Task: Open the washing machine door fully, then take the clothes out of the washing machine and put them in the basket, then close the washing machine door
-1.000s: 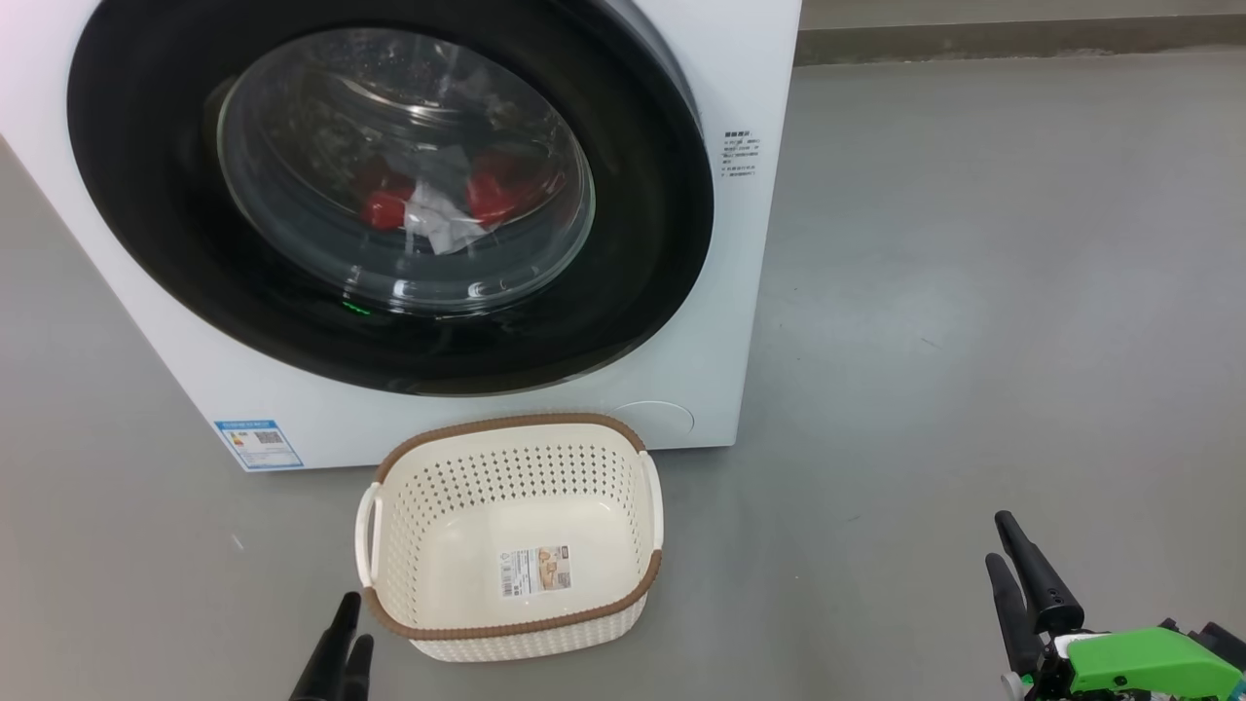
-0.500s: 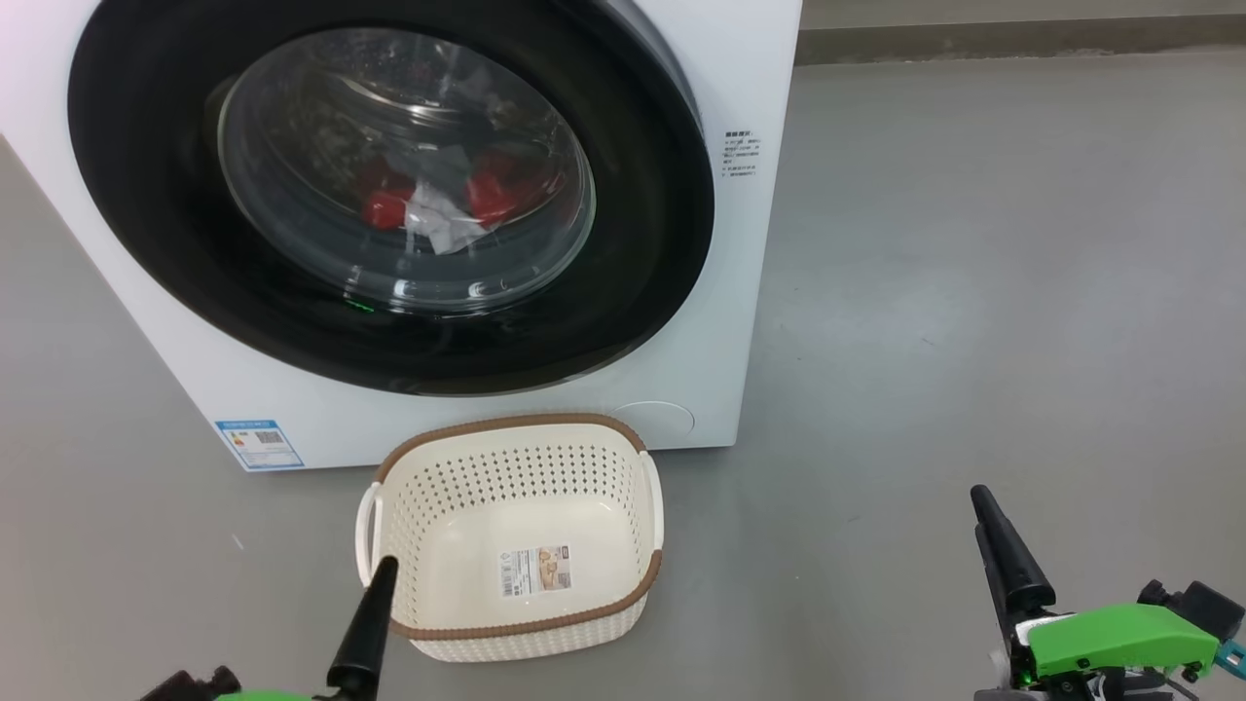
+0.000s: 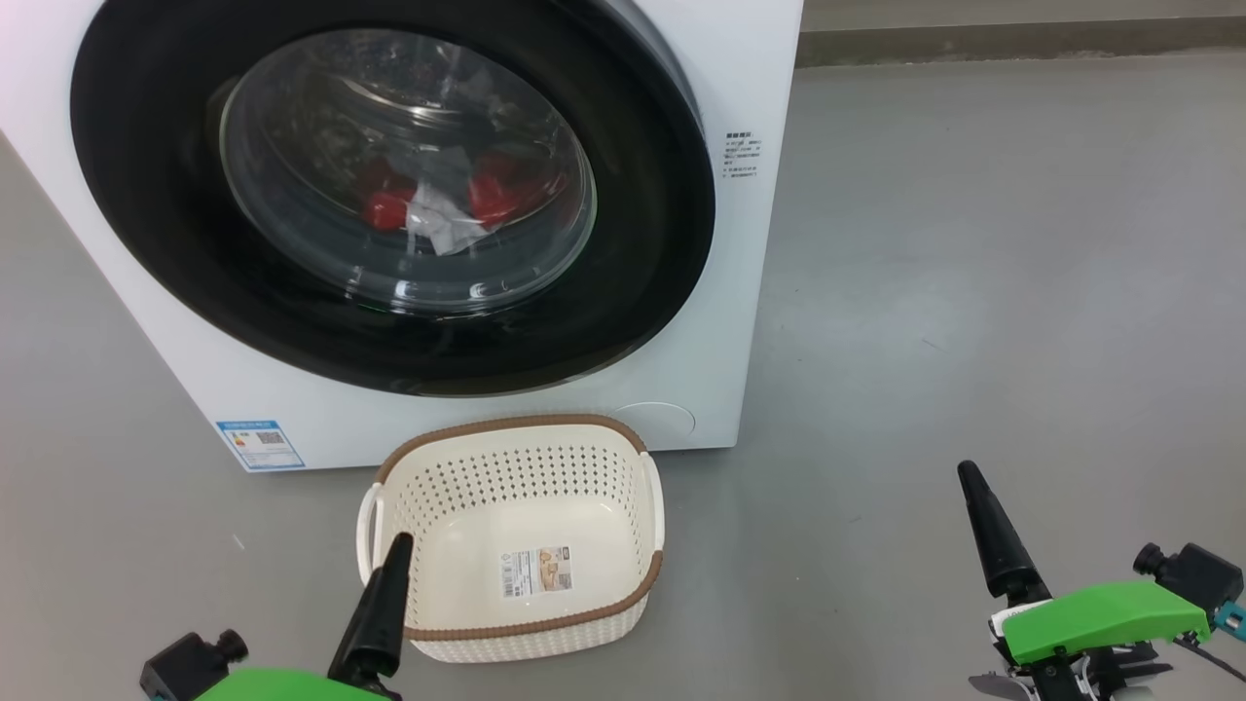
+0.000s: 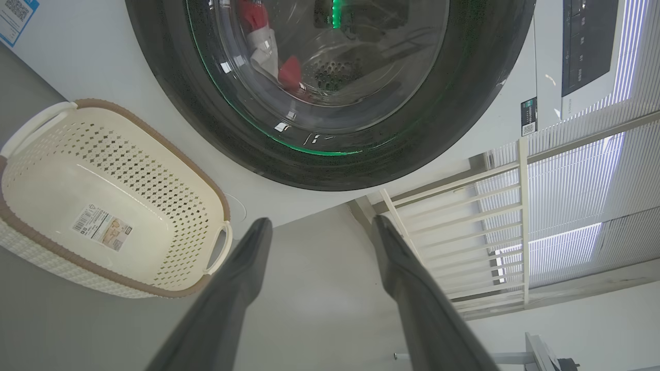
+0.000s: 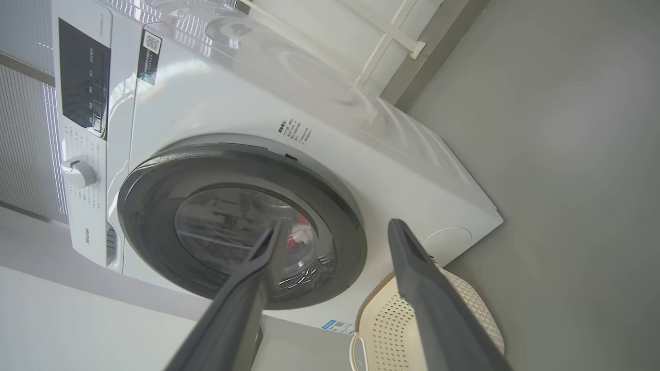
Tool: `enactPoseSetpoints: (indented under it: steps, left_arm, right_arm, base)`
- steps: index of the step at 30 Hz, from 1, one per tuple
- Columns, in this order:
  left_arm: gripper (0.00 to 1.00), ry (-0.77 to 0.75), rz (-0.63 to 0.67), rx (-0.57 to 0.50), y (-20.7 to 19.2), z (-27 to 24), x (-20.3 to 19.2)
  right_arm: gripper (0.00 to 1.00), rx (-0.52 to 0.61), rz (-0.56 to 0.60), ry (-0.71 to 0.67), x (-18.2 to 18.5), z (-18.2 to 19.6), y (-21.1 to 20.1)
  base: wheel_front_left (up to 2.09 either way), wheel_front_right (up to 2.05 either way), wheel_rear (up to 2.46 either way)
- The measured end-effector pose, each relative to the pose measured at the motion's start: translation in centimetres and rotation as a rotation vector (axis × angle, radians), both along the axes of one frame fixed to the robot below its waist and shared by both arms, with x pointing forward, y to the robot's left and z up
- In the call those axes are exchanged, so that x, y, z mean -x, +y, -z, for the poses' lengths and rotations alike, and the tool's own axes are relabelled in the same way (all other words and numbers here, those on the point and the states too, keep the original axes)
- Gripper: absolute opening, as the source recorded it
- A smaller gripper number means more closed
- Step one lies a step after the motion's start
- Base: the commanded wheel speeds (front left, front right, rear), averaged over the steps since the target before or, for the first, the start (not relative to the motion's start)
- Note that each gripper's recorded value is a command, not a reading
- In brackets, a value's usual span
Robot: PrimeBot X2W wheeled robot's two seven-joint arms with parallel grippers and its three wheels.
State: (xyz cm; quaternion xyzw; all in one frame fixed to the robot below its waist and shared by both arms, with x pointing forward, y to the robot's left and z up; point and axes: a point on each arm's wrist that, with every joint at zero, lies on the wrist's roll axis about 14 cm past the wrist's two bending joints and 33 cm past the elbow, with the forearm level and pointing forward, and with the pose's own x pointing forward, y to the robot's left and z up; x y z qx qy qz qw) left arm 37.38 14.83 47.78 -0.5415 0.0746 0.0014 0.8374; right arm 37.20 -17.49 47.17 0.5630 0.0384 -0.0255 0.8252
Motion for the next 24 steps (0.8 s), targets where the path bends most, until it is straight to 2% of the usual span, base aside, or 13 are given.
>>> enactPoseSetpoints:
  steps: [8, 24]
  left_arm:
    - [1.00, -0.029, 0.007, -0.113, 0.3, -0.6, -0.2]
    - [1.00, -0.084, 0.027, -0.411, -0.1, -1.7, -0.7]
  right_arm:
    - [1.00, 0.112, -0.021, -0.045, -0.5, -1.3, 0.3]
    - [1.00, 0.346, -0.052, -0.092, -0.7, -2.4, 0.5]
  base:
    - [0.00, 0.00, 0.00]
    - [0.00, 0.00, 0.00]
